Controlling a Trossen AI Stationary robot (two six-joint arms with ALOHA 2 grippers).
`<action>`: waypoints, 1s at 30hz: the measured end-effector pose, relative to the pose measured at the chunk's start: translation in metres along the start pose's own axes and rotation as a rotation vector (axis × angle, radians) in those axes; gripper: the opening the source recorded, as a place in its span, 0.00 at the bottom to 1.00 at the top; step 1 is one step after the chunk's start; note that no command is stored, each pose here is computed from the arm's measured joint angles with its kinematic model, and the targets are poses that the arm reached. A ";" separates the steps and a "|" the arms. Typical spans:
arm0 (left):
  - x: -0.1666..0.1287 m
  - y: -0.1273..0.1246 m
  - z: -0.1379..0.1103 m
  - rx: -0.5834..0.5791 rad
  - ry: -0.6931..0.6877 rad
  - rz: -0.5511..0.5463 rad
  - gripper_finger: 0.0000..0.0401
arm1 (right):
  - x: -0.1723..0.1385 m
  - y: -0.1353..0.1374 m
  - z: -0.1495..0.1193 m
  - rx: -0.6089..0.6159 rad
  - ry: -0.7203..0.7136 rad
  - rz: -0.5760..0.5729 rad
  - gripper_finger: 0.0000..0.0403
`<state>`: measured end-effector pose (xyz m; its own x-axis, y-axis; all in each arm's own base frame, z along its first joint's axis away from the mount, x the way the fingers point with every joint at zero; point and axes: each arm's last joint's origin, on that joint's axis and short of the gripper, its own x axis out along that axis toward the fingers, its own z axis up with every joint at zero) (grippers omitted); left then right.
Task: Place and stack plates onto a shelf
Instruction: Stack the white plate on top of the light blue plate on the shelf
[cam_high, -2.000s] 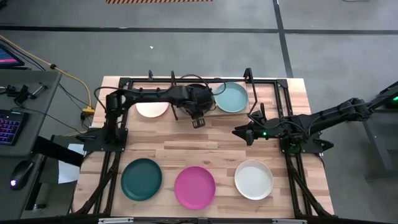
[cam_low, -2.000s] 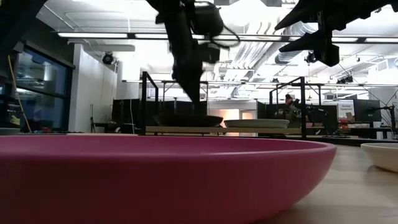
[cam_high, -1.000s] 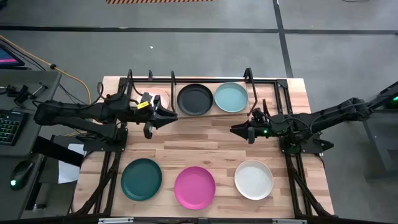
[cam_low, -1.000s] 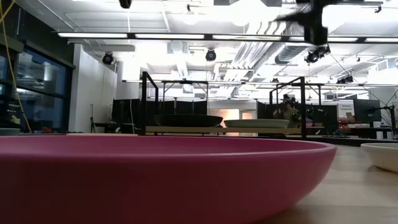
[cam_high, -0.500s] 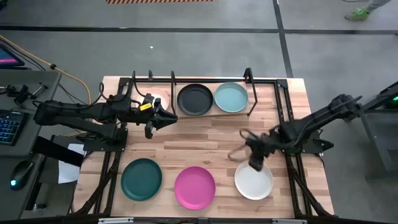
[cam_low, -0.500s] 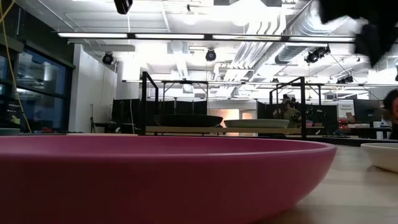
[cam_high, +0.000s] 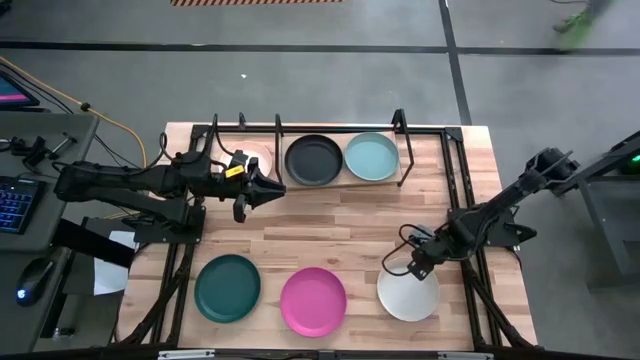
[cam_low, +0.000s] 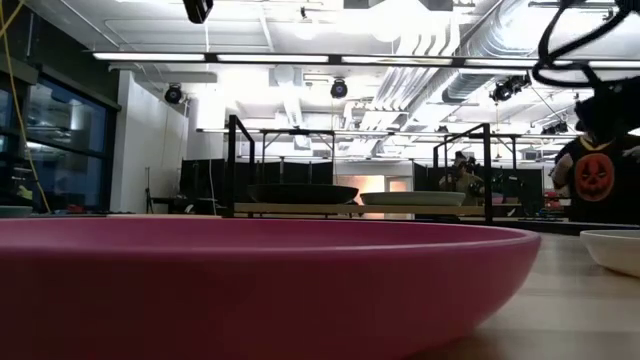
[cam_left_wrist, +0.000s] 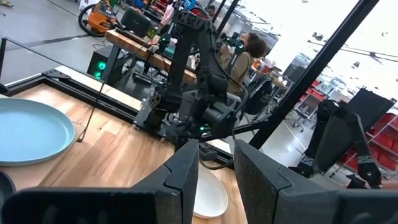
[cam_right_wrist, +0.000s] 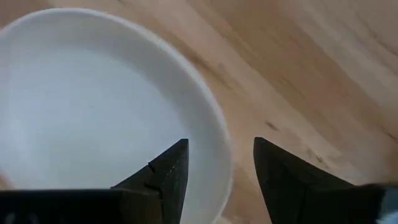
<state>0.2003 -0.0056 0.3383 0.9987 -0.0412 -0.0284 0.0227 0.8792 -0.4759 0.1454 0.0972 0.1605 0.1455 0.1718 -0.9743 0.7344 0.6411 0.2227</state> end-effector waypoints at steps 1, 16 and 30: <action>0.000 0.000 0.000 -0.001 0.000 0.000 0.22 | 0.002 -0.001 0.000 0.005 0.000 -0.002 0.40; 0.000 -0.002 0.003 0.000 -0.036 -0.018 0.22 | 0.025 0.000 -0.001 0.026 0.060 0.003 0.04; -0.020 -0.017 0.033 0.010 -0.323 -0.128 0.22 | -0.033 0.037 0.030 0.015 -0.368 0.673 0.00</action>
<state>0.1811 -0.0038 0.3761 0.9504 -0.0003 0.3112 0.1474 0.8811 -0.4493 0.1880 0.0928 0.2004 0.7739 0.2593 -0.5777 0.4182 0.4758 0.7738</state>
